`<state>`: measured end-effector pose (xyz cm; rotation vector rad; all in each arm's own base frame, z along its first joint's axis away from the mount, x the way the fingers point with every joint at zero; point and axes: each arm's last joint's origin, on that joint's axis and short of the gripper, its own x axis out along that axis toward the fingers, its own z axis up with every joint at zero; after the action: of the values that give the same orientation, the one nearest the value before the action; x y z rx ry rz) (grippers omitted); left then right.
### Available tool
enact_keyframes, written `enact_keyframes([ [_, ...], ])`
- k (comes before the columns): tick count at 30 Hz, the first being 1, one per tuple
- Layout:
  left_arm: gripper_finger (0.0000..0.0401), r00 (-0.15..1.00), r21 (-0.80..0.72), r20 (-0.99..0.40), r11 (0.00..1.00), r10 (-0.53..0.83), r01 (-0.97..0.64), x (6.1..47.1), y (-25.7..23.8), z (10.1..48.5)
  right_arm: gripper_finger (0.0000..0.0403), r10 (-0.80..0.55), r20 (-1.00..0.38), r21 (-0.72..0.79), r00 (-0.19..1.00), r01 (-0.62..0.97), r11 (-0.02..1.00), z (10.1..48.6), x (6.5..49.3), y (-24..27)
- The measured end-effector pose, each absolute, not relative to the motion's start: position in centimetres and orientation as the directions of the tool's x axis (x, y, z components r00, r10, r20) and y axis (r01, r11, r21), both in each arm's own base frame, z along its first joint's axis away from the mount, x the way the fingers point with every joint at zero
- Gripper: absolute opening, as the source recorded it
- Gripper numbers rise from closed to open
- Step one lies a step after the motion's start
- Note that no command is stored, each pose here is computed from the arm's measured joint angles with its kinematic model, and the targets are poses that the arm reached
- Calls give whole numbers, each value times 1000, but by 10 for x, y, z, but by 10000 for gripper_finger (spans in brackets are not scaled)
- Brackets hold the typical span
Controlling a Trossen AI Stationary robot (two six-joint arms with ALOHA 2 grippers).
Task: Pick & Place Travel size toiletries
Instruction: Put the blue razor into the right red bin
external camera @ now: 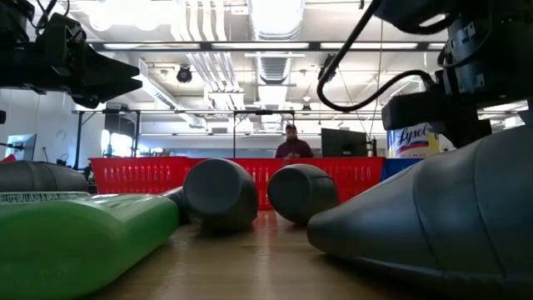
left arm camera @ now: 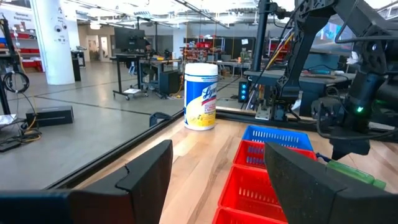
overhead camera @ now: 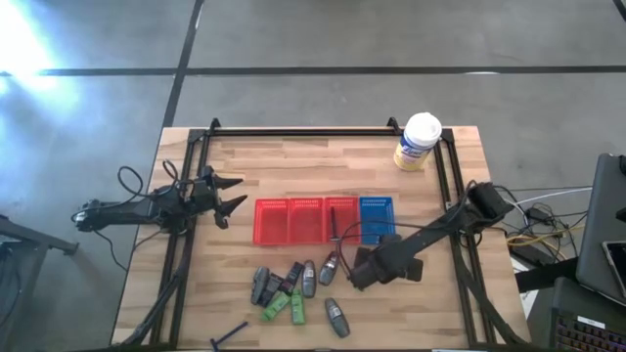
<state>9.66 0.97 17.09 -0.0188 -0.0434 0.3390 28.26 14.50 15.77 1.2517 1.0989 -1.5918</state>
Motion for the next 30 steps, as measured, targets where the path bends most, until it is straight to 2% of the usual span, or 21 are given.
enact_keyframes([
  [12,259,942,-25,39,943,333,-332,97,10,171,160,-78,-986,-115,-144,948,-297,154,288,145],
  [20,259,942,-25,39,943,333,-332,97,10,171,189,-76,-991,-82,-108,953,-291,160,292,147],
  [30,259,942,-25,39,943,333,-332,97,10,171,212,-43,-993,-97,-110,966,-238,144,296,157],
])
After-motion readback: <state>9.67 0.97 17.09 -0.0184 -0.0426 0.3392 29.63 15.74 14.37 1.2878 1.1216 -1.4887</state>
